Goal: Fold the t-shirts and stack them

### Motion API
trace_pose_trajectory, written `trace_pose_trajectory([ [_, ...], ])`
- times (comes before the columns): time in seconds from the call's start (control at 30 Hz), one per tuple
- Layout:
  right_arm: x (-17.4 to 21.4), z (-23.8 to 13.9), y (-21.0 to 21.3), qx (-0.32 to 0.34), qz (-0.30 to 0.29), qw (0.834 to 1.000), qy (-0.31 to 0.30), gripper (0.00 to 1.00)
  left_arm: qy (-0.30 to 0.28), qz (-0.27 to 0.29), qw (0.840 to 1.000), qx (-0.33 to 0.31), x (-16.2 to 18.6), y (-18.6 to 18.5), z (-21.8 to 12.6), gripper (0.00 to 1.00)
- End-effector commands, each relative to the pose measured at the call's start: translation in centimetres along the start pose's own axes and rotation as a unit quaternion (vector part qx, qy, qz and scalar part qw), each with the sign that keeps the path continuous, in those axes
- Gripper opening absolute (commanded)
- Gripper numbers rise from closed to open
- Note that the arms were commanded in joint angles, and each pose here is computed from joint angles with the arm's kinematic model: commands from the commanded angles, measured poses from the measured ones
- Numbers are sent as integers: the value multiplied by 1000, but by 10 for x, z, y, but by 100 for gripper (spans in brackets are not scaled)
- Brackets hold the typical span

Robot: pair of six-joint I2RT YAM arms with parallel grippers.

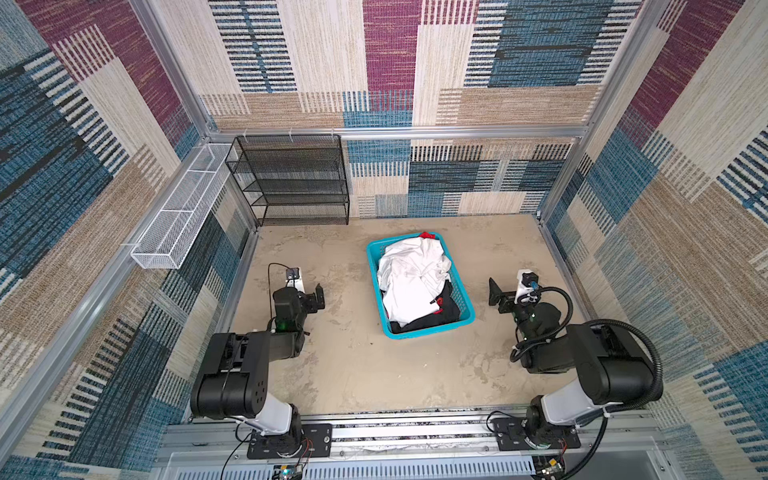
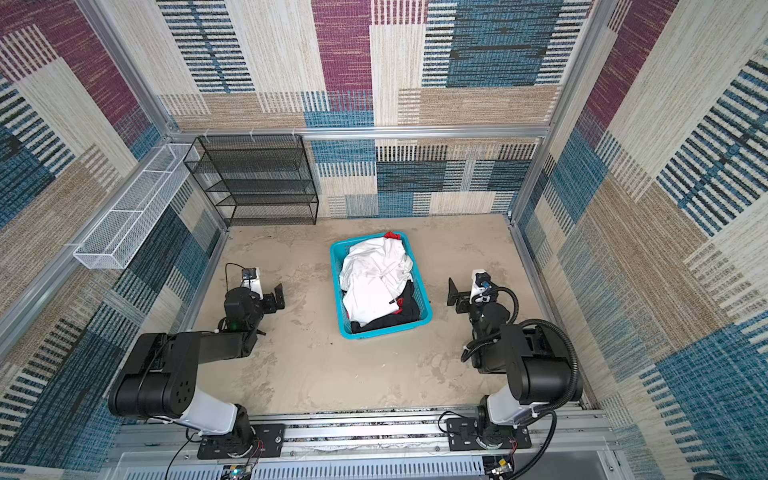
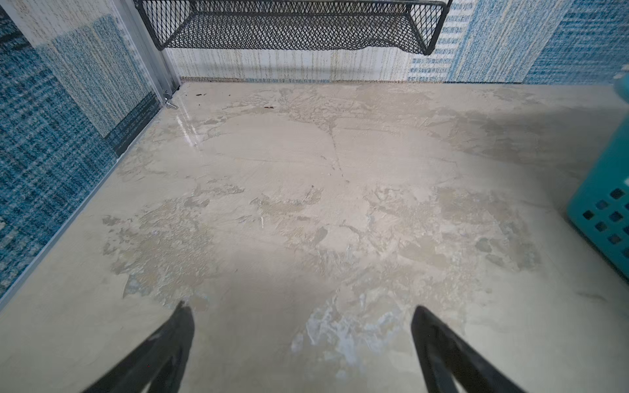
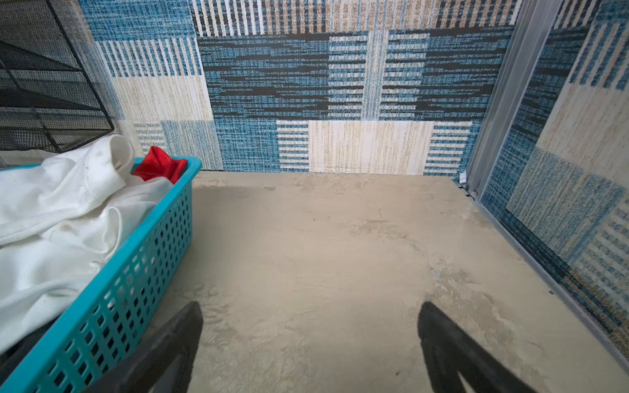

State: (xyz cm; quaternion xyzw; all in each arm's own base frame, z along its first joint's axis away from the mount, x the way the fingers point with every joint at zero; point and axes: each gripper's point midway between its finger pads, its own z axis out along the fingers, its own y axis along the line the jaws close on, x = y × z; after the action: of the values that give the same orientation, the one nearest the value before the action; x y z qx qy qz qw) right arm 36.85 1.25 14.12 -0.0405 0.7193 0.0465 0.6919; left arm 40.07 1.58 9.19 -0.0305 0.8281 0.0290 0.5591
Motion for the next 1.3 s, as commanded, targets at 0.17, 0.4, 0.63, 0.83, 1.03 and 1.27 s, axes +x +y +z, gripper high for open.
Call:
trace_pose_trajectory([
  [0.17, -11, -1, 9, -26, -13, 999, -22, 99, -4, 10, 1000, 1, -4, 0, 1, 100],
  [0.4, -11, -2, 9, -25, -14, 999, -24, 99, -4, 10, 1000, 1, -4, 0, 1, 100],
  [0.63, -9, 2, -2, 6, 1, 1000, -16, 99, -4, 10, 1000, 0, -4, 0, 1, 100],
  [0.83, -9, 2, -6, 18, 6, 1000, -16, 99, -4, 10, 1000, -1, -4, 0, 1, 99],
  [1.03, -8, 2, -7, 19, 7, 1000, -14, 99, -4, 10, 1000, 1, -4, 0, 1, 99],
  [1.27, -9, 3, -7, 19, 6, 1000, -16, 99, -5, 10, 1000, 0, -4, 0, 1, 100],
])
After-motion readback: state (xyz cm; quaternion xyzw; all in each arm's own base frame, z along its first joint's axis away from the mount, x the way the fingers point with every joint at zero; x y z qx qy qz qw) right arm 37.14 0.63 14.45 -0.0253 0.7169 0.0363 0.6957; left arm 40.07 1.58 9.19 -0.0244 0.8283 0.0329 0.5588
